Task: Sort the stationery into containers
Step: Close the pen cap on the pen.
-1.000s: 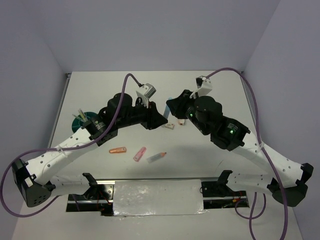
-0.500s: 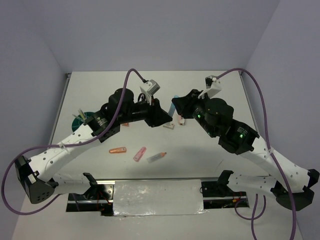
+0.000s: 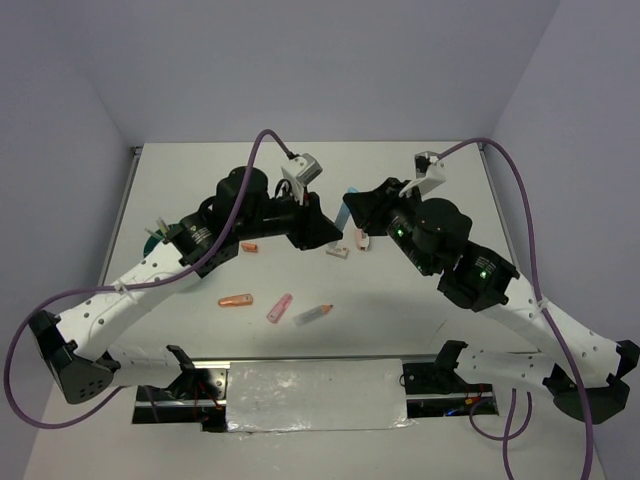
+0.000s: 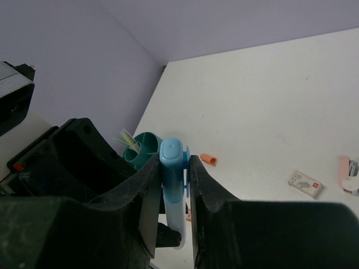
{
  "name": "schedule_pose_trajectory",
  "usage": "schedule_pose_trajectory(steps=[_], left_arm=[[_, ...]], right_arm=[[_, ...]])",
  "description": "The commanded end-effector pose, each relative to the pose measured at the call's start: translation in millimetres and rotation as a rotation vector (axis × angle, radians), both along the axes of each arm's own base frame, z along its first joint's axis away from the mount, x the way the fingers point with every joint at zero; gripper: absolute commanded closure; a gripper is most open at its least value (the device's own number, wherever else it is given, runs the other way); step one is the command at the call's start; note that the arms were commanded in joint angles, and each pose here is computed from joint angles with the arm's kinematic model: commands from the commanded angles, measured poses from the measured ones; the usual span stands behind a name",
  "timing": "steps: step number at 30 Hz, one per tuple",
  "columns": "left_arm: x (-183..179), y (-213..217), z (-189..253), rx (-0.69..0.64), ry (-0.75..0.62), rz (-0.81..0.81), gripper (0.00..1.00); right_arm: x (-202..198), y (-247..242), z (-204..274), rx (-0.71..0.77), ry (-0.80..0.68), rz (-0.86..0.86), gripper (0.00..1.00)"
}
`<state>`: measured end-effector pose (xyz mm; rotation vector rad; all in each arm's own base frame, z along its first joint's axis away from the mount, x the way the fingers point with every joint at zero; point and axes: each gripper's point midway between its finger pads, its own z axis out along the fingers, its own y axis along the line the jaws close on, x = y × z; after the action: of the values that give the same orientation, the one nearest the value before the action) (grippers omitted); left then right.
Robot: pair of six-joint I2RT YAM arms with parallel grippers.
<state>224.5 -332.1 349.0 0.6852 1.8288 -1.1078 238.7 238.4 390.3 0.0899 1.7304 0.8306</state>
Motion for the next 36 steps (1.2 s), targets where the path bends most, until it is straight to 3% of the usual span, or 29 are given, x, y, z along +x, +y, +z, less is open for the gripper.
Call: schedule_pose_trajectory(steps=[1,14,36], left_arm=[[24,6,133,-0.302,-0.335,0.073,1.00],[40,24,175,-0.322,-0.451,0.101,1.00],[63,58,213,-0.373,-0.524,0.189,1.00]], right_arm=[[-40,30,-66,-0.103,0.171,0.231,1.00],[-62,42,-106,-0.175,0.293,0.352,1.00],[-100,61,-185,-0.227,0.519,0.541,1.00]])
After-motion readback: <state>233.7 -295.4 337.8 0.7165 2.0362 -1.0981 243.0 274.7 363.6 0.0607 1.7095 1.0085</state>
